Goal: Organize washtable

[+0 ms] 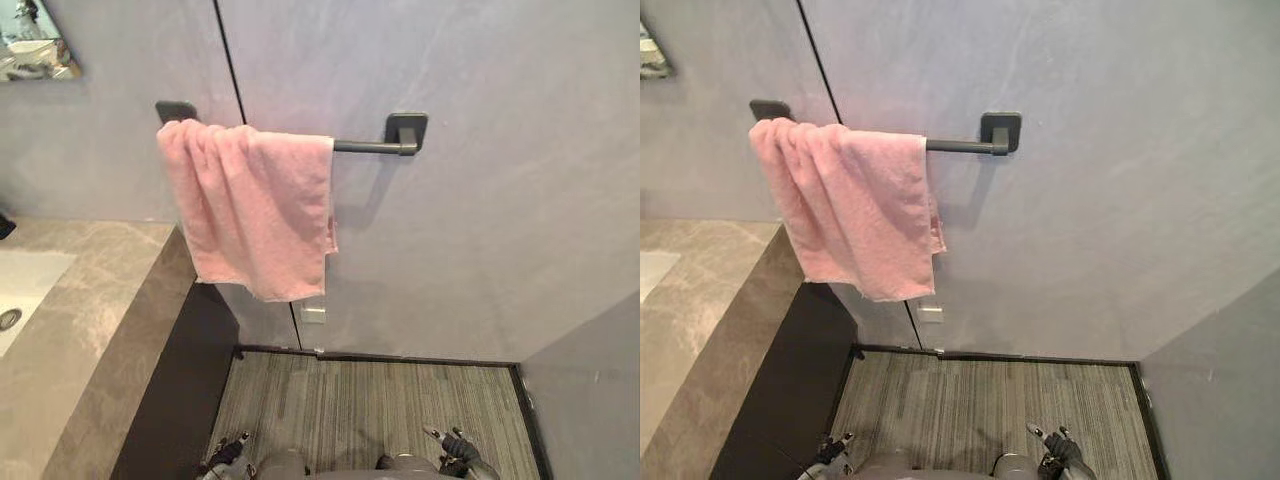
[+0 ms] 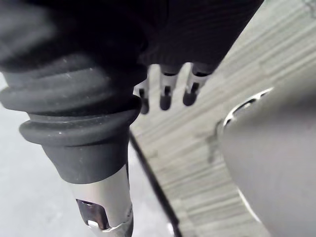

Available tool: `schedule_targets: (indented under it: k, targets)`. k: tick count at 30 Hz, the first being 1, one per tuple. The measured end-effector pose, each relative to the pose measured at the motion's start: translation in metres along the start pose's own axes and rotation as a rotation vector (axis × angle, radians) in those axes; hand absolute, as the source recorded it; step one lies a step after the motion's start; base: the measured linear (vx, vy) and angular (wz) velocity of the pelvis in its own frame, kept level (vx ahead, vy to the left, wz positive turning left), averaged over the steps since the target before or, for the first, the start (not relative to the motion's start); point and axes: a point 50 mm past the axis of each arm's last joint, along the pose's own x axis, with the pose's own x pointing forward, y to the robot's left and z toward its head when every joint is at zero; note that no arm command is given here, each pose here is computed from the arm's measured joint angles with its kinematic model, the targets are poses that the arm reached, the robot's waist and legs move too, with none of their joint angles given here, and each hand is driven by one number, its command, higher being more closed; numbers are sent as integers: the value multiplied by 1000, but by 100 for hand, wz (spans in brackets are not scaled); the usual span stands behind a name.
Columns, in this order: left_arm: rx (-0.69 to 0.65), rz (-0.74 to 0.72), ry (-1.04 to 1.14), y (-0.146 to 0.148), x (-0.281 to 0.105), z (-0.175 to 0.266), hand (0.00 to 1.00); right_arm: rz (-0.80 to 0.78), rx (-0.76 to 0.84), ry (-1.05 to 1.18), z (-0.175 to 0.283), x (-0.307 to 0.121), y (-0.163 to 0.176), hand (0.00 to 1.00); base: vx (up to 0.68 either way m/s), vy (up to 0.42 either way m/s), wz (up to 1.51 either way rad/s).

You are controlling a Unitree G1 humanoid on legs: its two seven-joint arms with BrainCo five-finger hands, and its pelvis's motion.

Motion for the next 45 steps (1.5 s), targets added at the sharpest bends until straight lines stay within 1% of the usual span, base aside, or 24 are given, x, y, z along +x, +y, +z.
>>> schedule_targets:
  k: [1, 5, 6, 8, 10, 11, 12, 13, 16, 18, 19, 21, 23, 25, 27, 30, 32, 33, 36, 42, 45]
  targets:
    - [2, 7, -2, 3, 0, 1, 0, -2, 2, -6, 1, 0, 0, 0, -2, 21, 22]
    - [25, -6, 8, -3, -1, -3, 0, -24, 13, -20, 5, 0, -7, 0, -33, 144, 2]
    - [79, -12, -24, -3, 0, 7, 0, -16, 29, -12, 0, -1, -3, 0, 44, 112, -4]
    - [119, -34, -69, -7, 1, 18, 0, -21, 35, -1, -4, -2, -3, 0, 57, 62, -3]
    - [192, -126, -236, -32, -5, 54, 0, -39, 37, 1, -8, -4, -5, 0, 57, 69, -6]
    - [213, -152, -297, -38, -8, 66, 0, -40, 35, 0, -8, -4, -6, 0, 46, 45, -3]
    - [252, -200, -423, -49, -16, 93, 0, -38, 26, -6, -7, -5, -6, 0, 31, 18, -3]
    - [273, -229, -539, -53, -26, 117, 0, -39, 19, -12, -6, -5, -8, 0, 0, 0, 0]
    - [288, -263, -715, -54, -42, 155, 0, -48, 4, -36, 0, -4, -14, 0, 24, -10, -9]
    - [284, -306, -776, -57, -51, 170, 0, -62, -12, -40, 2, -4, -23, 0, 33, -38, -6]
    - [302, -353, -823, -64, -60, 178, 0, -68, -24, -36, 2, -5, -27, 0, 29, -39, 1]
    - [323, -453, -920, -75, -81, 196, 0, -51, -43, -48, 8, -3, -28, 0, 3, -39, 6]
    - [332, -497, -960, -79, -89, 202, 0, -53, -46, -52, 10, -3, -29, 0, -7, -15, 2]
    - [321, -548, -1004, -83, -99, 207, 0, -49, -51, -61, 14, -2, -30, 0, 0, 0, 0]
    - [305, -555, -1032, -84, -104, 210, 0, -38, -51, -54, 12, -2, -29, 0, -17, 1, 1]
    - [229, -516, -1083, -83, -112, 213, 0, -39, -49, -39, 9, -2, -28, 0, -36, -2, 2]
    - [130, -460, -1123, -78, -116, 215, 0, -51, -53, -23, 5, -2, -30, 0, 0, 0, 0]
    - [110, -447, -1133, -76, -118, 216, 0, -52, -55, -22, 4, -2, -30, 0, 0, 0, 0]
    - [-15, -392, -1243, -67, -139, 220, 0, -65, -53, -16, 2, -3, -31, 0, -50, -19, 2]
    - [-123, -297, -1397, -51, -164, 233, 0, -57, -45, -7, -3, -4, -26, 0, -58, -25, 1]
    - [-116, -311, -1400, -53, -164, 235, 0, -59, -46, -1, -5, -4, -28, 0, -25, -13, 1]
